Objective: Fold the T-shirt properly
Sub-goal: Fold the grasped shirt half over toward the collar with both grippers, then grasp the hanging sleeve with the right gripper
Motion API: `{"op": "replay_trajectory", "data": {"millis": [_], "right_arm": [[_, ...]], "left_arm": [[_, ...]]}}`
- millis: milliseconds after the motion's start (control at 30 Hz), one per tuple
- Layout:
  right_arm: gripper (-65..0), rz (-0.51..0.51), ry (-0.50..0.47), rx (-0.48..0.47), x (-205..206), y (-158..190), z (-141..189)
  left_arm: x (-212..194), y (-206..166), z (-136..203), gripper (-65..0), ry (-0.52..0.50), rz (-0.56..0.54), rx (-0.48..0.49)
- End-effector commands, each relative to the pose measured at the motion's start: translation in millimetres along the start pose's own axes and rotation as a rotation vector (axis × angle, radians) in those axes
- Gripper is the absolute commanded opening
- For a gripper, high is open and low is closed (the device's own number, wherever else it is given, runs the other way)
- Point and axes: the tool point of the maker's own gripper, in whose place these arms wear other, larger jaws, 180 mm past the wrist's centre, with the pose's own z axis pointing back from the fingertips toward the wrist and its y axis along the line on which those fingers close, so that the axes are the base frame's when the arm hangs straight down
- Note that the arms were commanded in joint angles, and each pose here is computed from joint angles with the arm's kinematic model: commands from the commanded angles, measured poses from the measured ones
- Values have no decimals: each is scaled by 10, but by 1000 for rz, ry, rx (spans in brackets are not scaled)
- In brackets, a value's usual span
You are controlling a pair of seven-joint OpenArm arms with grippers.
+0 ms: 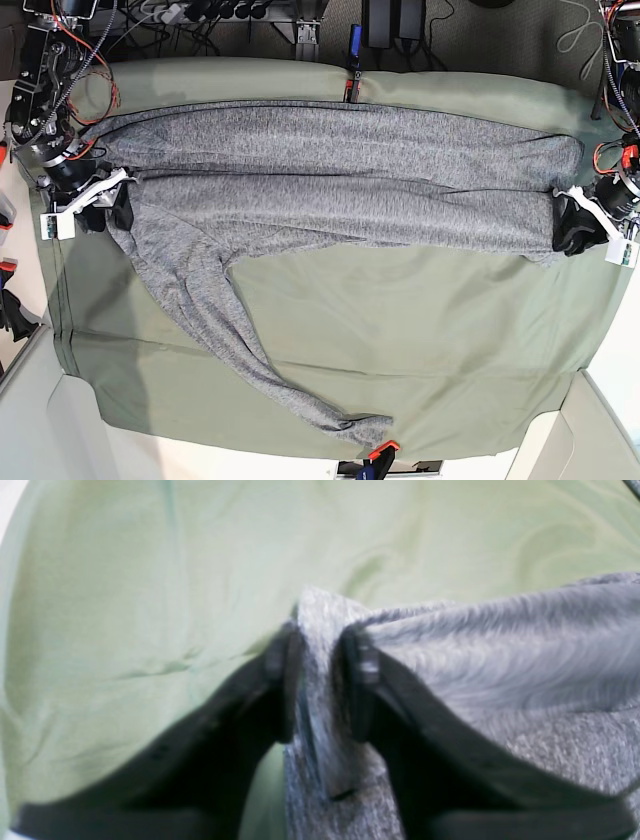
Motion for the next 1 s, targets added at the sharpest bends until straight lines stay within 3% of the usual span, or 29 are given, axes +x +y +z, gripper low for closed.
{"op": "replay_trajectory", "data": {"millis": [0,300,467,633,767,967], "right_arm": [[-304,13,-86,-8,254,-52,29],[-299,-22,-277,5,910,76,-115],[-299,-1,-314,-5,1235,164,-333],[-299,-38,-256,-58,1248,84,-846],[-299,-37,-136,-36,1057,183,-1276],[-299,-40,-26,20,752,421,-1502]], "left_arm": [[257,91,50,-433,-68,-13,14],[237,90,49,-433,-58,-11,14],[218,91,48,-433,-47,-11,14],[220,85,48,-433,-49,-6,11],[210,84,50,-433,-47,-6,11],[217,71,46,-433,-54,3,7]]}}
